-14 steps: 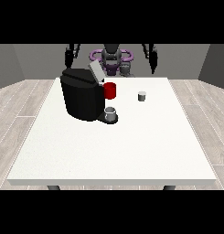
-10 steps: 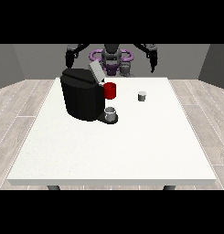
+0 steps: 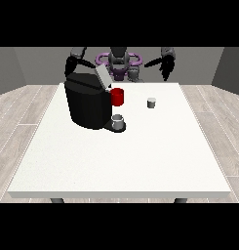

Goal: Insert the coffee pod into the coffee machine and close the lid

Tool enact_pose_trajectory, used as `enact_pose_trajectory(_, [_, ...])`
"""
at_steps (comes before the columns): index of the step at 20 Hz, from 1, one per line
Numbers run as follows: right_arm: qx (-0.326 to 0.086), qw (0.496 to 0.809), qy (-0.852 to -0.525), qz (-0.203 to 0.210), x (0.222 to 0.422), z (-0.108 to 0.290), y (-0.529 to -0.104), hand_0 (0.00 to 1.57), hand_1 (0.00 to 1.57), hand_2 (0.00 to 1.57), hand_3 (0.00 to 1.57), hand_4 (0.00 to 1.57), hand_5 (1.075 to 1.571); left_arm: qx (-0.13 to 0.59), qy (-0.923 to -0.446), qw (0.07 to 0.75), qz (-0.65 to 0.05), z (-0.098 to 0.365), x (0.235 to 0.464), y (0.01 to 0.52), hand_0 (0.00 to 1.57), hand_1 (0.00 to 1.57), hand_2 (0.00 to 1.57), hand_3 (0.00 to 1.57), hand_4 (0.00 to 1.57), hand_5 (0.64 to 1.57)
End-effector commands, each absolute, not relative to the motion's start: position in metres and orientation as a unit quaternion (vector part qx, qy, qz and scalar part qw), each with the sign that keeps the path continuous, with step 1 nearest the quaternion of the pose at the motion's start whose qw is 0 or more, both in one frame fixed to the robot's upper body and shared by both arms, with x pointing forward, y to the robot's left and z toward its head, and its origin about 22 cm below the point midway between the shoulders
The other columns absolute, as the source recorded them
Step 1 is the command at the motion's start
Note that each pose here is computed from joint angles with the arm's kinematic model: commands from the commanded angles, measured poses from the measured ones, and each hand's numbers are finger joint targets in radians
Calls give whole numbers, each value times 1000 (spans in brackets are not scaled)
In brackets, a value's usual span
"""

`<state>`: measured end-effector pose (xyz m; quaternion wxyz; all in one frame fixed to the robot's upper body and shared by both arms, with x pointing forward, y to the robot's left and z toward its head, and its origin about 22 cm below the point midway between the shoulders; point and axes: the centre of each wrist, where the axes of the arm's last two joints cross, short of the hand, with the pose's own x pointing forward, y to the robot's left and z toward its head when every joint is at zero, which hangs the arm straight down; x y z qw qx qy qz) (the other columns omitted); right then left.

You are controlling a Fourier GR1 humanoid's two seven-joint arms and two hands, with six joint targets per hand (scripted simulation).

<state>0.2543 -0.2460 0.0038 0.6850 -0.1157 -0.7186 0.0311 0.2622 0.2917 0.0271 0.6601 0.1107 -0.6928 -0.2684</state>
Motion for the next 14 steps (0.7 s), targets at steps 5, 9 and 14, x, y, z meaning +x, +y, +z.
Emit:
enact_pose_trajectory(5, [-89, 653, -749, 74, 263, 26, -223, 0, 0, 0, 0, 0, 1571, 186, -646, 666, -322, 46, 303, 337, 0, 0, 0, 0, 0, 1571])
enact_pose_trajectory(9, [-82, 660, -744, 53, 269, 20, -208, 0, 0, 0, 0, 0, 1571, 195, -619, 680, -342, 39, 318, 333, 0, 0, 0, 0, 0, 1571])
enact_pose_trajectory(14, [-94, 658, -744, 64, 272, 10, -204, 0, 0, 0, 0, 0, 1571, 208, -610, 672, -365, 34, 332, 339, 0, 0, 0, 0, 0, 1571])
